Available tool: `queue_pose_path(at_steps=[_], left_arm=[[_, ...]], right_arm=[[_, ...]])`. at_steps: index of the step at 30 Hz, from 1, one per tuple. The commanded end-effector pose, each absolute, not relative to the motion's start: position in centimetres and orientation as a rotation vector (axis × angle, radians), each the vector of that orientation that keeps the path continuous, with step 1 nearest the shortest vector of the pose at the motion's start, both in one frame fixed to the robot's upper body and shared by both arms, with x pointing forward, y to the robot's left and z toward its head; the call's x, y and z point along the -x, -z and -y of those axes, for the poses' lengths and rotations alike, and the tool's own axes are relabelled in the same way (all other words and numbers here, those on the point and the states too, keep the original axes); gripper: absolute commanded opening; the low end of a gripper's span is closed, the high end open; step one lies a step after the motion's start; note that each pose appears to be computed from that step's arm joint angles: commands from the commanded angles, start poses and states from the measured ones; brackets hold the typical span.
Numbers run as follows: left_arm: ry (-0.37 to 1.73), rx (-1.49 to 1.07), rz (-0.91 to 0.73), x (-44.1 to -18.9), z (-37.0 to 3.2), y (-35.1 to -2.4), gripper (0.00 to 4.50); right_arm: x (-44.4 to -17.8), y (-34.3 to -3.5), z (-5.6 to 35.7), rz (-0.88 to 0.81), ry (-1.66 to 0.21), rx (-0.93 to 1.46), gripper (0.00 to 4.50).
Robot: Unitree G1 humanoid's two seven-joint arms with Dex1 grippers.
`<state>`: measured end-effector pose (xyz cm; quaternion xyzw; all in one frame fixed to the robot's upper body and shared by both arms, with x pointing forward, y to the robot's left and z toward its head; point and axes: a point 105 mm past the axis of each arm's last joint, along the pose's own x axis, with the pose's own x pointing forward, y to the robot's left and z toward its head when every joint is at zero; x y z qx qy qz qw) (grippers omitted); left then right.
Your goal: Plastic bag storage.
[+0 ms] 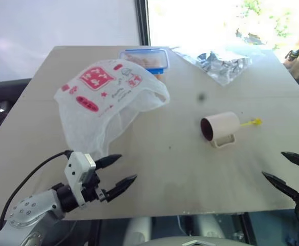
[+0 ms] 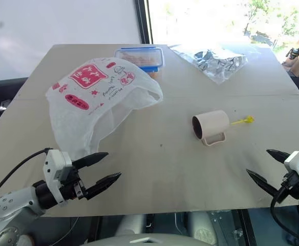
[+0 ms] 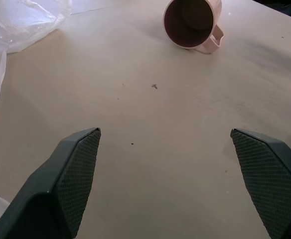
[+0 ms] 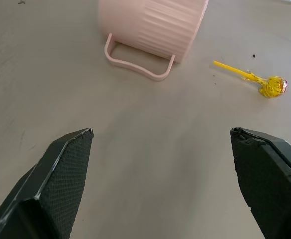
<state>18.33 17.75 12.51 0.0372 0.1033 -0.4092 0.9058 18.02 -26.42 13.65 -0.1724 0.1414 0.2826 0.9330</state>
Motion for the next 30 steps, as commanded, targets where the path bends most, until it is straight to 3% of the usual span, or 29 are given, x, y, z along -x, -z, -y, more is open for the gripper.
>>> queue_pose_path(at_steps=[1,8,10,13,17,24,28,29,30], left_arm=[[0.856,-0.091,-0.113,-18.8,-17.0,-14.2,4.37],[0.654,-0.063,0.056,-22.8,-17.4,-18.2,4.37],[0.518,-0.180,0.037,-24.5,-18.5,-18.3,4.37],[0.315,-0.391,0.006,-26.8,-20.7,-18.8,4.37],[0.271,-0.437,0.004,-28.3,-21.0,-19.5,4.37],[0.133,-0.680,-0.172,-31.7,-22.0,-16.8,4.37],[0.089,-0.663,-0.177,-34.2,-21.6,-16.3,4.37],[0.089,-0.656,-0.155,-34.6,-21.3,-16.6,3.84],[0.078,-0.642,-0.151,-34.9,-21.3,-16.9,3.65]], right_arm=[[-18.5,-15.3,25.5,-0.229,-0.598,0.397,4.45],[-18.5,-20.5,19.3,0.071,-0.805,0.310,4.45],[-18.2,-21.0,17.9,0.103,-0.873,0.296,4.45],[-17.5,-20.4,16.9,0.064,-0.960,0.334,4.45],[-16.9,-19.9,17.4,0.046,-0.968,0.354,4.45],[-15.9,-18.2,19.3,0.027,-0.950,0.343,4.45],[-15.5,-17.2,19.8,0.018,-0.943,0.339,4.45],[-15.4,-16.9,19.8,0.017,-0.943,0.339,4.50],[-15.4,-16.7,19.9,0.021,-0.938,0.345,4.50]])
